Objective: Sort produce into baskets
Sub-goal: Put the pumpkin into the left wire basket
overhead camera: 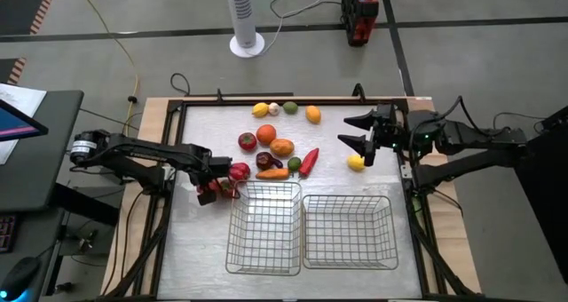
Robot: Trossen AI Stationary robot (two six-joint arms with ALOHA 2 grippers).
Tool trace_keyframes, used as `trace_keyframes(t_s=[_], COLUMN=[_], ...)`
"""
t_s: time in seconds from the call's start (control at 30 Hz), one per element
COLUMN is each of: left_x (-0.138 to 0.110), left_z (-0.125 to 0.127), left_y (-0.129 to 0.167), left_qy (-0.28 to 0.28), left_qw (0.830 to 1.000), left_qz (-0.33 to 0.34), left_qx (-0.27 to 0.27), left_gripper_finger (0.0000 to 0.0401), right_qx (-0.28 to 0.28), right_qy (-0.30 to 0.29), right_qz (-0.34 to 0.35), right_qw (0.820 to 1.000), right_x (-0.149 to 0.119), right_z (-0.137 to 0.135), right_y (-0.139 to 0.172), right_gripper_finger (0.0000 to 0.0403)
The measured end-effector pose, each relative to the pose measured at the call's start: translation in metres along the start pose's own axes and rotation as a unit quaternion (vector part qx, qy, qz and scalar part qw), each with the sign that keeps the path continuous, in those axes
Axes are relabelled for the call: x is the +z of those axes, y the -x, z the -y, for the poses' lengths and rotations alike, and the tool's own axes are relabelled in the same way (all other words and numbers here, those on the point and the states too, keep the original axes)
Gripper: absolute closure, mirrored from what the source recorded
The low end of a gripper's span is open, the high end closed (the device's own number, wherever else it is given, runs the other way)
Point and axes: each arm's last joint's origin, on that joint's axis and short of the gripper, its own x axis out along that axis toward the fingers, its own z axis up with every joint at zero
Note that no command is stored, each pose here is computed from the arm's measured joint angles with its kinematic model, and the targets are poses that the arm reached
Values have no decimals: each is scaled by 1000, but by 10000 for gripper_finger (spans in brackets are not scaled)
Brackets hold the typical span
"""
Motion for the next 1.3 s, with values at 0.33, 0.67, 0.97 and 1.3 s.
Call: trace_keyframes(t_s=[0.33,0.67,0.97,1.3], left_x=[-2,-4,-9,3], left_z=[1,-13,-2,40], left_y=[3,59,131,143], left_qy=[9,108,93,55], left_qw=[999,992,956,922], left_qz=[-17,49,227,296], left_qx=[-28,36,-161,-242], left_gripper_finger=[57,56,56,41], right_qx=[-8,-9,-13,-18], right_qy=[-4,-10,-8,1], right_qz=[3,1,-10,-23], right_qw=[1000,1000,1000,1000], right_x=[0,-1,-4,-7], right_z=[0,0,-1,-1], right_y=[0,-2,-8,-9], right_gripper_finger=[62,62,62,62])
